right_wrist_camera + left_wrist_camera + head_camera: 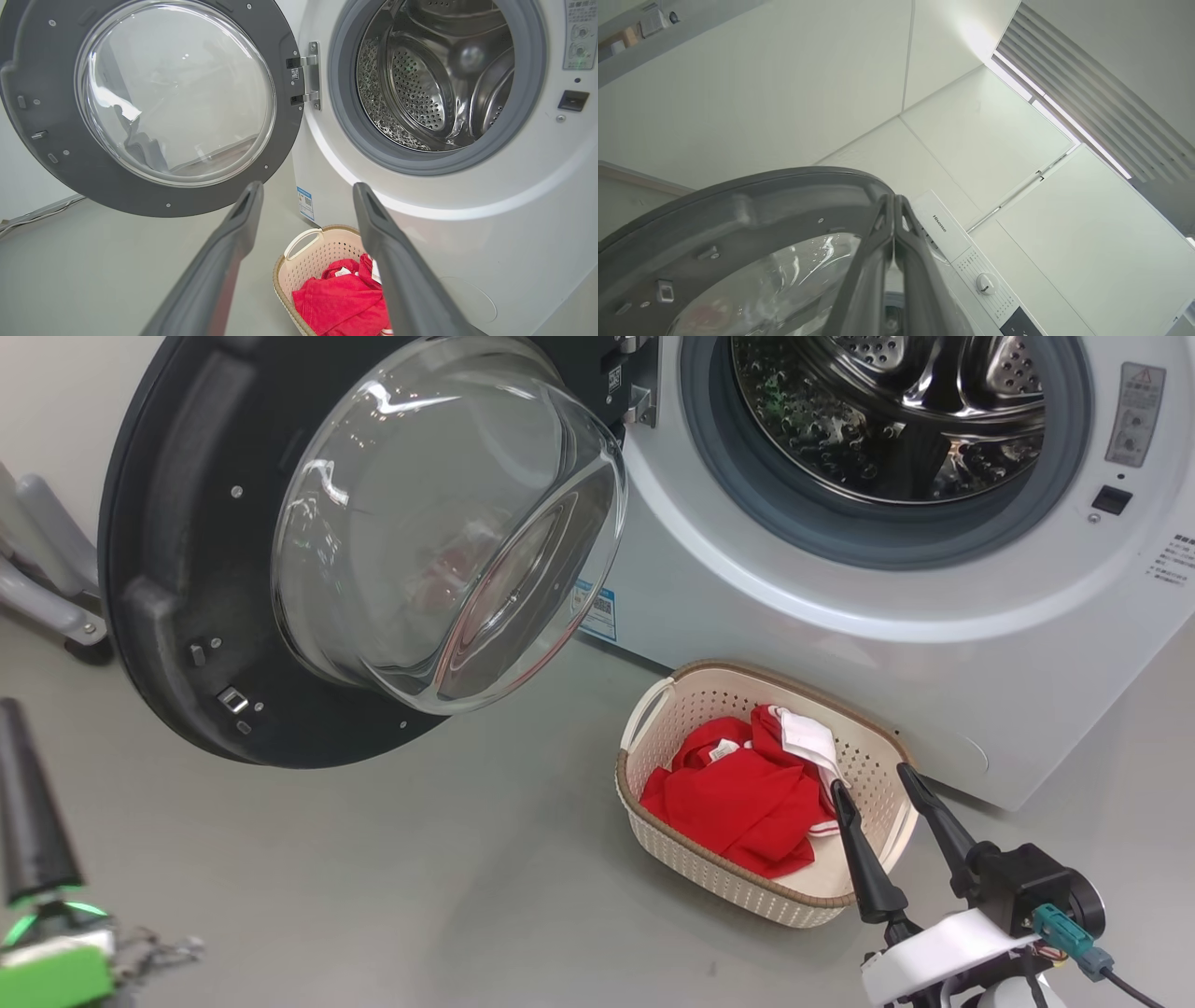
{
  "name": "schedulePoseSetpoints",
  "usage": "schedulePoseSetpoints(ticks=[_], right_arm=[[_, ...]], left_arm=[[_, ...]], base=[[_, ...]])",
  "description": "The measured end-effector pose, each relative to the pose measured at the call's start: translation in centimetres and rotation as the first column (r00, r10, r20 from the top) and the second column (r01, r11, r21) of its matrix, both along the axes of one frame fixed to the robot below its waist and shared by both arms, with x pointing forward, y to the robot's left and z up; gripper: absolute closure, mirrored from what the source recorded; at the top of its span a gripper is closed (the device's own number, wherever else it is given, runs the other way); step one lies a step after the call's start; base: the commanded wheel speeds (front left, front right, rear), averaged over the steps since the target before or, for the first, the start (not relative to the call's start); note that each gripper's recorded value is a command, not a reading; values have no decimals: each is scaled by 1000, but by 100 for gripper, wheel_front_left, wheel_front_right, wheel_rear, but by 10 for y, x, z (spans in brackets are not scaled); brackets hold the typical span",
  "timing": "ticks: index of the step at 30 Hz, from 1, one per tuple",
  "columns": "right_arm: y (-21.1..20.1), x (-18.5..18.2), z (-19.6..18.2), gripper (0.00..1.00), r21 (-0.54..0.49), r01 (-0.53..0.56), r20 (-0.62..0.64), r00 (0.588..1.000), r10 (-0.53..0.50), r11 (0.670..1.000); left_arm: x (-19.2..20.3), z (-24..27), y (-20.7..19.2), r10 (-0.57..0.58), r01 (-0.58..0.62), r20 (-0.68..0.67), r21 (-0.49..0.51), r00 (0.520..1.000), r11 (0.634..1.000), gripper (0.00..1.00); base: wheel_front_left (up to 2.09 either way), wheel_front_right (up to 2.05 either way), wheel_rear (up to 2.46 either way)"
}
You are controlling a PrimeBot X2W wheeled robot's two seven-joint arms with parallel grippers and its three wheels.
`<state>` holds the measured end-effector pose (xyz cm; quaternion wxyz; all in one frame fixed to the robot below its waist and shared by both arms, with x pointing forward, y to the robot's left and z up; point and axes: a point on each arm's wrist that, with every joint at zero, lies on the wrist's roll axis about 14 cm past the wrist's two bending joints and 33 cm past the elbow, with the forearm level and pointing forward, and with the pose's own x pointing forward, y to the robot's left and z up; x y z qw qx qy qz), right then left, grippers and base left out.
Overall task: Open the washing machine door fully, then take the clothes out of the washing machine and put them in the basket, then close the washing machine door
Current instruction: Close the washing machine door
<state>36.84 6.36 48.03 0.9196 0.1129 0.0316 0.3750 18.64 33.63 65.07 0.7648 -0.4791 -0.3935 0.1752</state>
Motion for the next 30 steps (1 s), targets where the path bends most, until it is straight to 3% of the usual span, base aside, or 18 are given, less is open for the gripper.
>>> schedulePoseSetpoints(ticks=[8, 14, 22, 30], right_arm=[[0, 7, -1, 0, 2, -3, 3, 1000, 3, 1000], [-1, 12, -2, 0, 2, -3, 4, 1000, 3, 1000], [-5, 16, -5, 0, -7, 5, -1, 1000, -5, 1000], [-18, 24, -6, 0, -17, 38, -1, 999, -38, 999]], left_arm=[[-27, 31, 40, 124, -126, 126, 10, 984, 992, 100], [-28, 42, 81, 143, -146, 97, 25, 985, 989, 100], [-5, 24, 126, 75, -77, -22, -99, 997, 992, 100], [45, -13, 135, -124, 80, -194, -221, 973, 972, 100]], base=[[0, 0, 0], [0, 0, 0], [0, 0, 0], [0, 0, 0]])
